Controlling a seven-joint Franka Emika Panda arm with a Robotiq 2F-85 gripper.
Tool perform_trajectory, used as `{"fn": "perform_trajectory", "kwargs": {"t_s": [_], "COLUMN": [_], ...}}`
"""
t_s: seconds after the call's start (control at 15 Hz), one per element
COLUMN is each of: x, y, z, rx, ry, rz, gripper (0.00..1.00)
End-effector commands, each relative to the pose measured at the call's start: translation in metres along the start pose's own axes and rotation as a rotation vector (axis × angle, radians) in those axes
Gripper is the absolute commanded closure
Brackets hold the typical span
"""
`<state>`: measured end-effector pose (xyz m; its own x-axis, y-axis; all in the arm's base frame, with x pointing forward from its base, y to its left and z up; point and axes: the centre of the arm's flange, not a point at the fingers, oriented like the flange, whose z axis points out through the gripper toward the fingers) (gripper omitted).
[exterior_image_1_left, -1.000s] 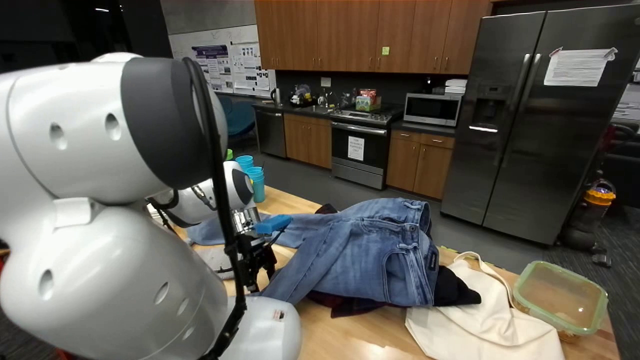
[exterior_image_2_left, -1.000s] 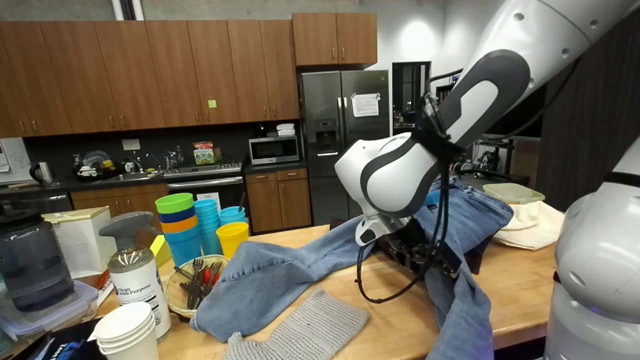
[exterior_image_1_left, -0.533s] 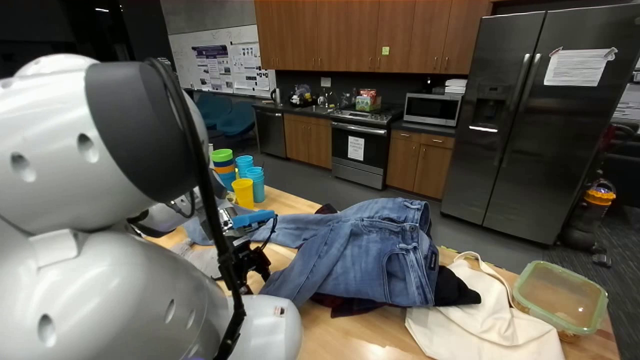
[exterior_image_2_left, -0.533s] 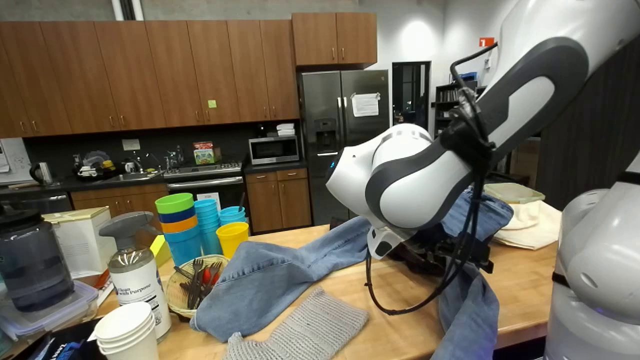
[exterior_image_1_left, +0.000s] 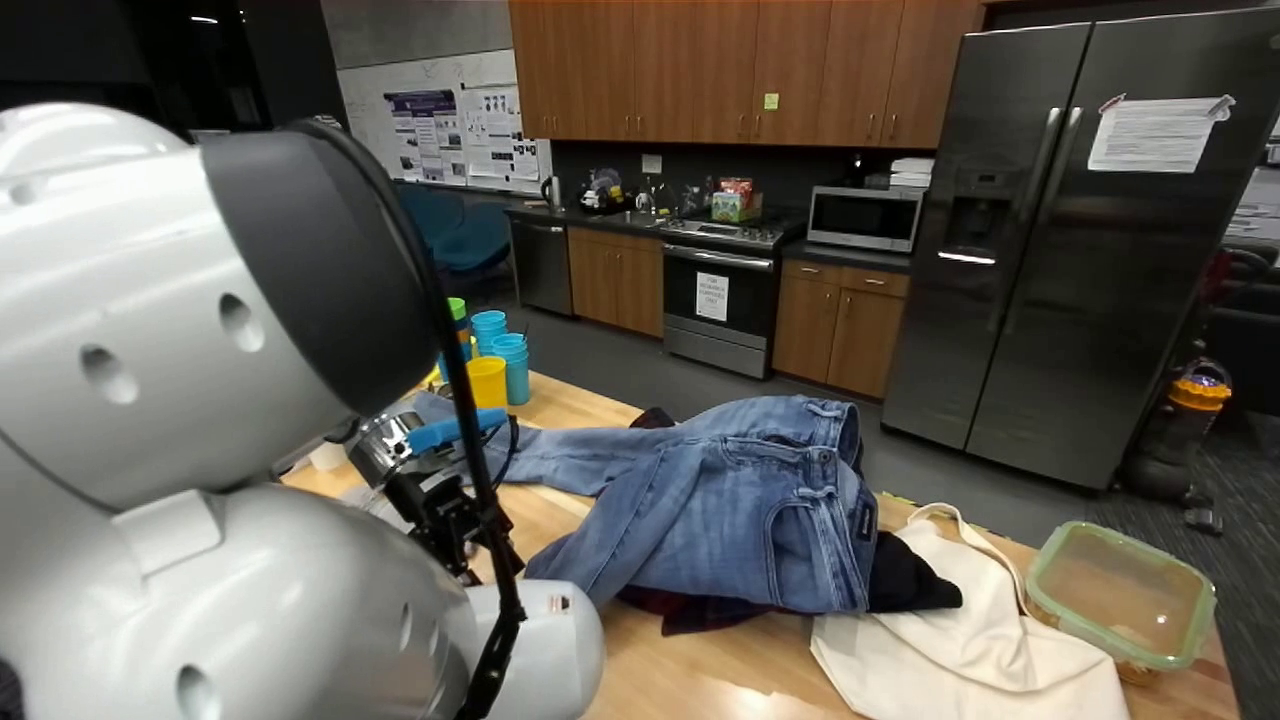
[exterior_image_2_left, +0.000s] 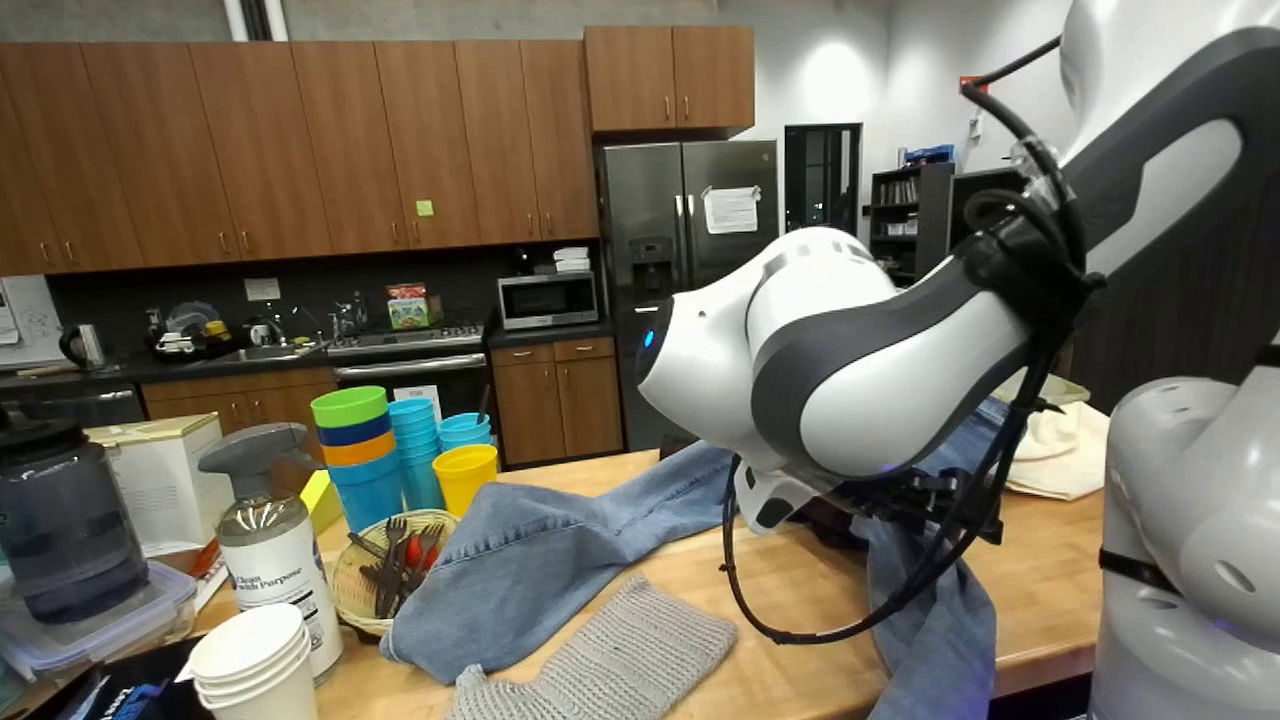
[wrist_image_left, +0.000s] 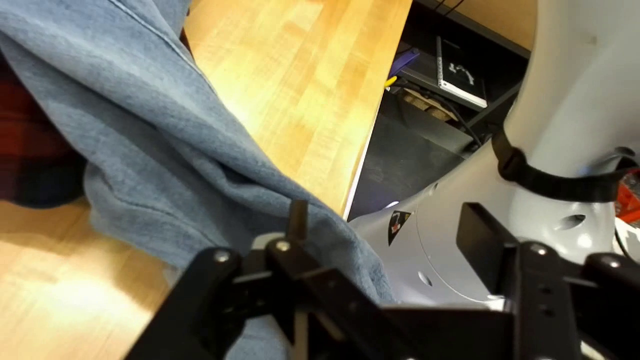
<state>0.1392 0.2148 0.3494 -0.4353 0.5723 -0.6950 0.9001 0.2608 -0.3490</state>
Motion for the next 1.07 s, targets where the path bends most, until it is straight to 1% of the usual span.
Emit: {"fn": "perform_trajectory", "kwargs": {"t_s": [0.0,0.07,0.13,0.2,0.27,0.4,0.53,0.6,1.0], "x": [-0.006,-0.005,-0.004,-0.003,-0.003,-0.003,-0.007,-0.01,-0.02], "y": [-0.007,-0.006,-0.004,-0.001,0.002,0.014,0.025,0.031,0.057], "z": [-0.012,-0.014,-0.018,-0.021,-0.022,-0.021,-0.014,-0.009,0.019], "rx": [-0.023,-0.028,-0.033,-0.038,-0.043,-0.036,-0.011,0.005,0.077], "ry": [0.014,0.019,0.025,0.03,0.039,0.064,0.084,0.105,0.188], "rz": [0.032,0.035,0.035,0.034,0.032,0.031,0.049,0.057,0.089], "gripper": [0.55,0.63,0.22,0.26,0.26,0.17,0.04,0.01,0.0]}}
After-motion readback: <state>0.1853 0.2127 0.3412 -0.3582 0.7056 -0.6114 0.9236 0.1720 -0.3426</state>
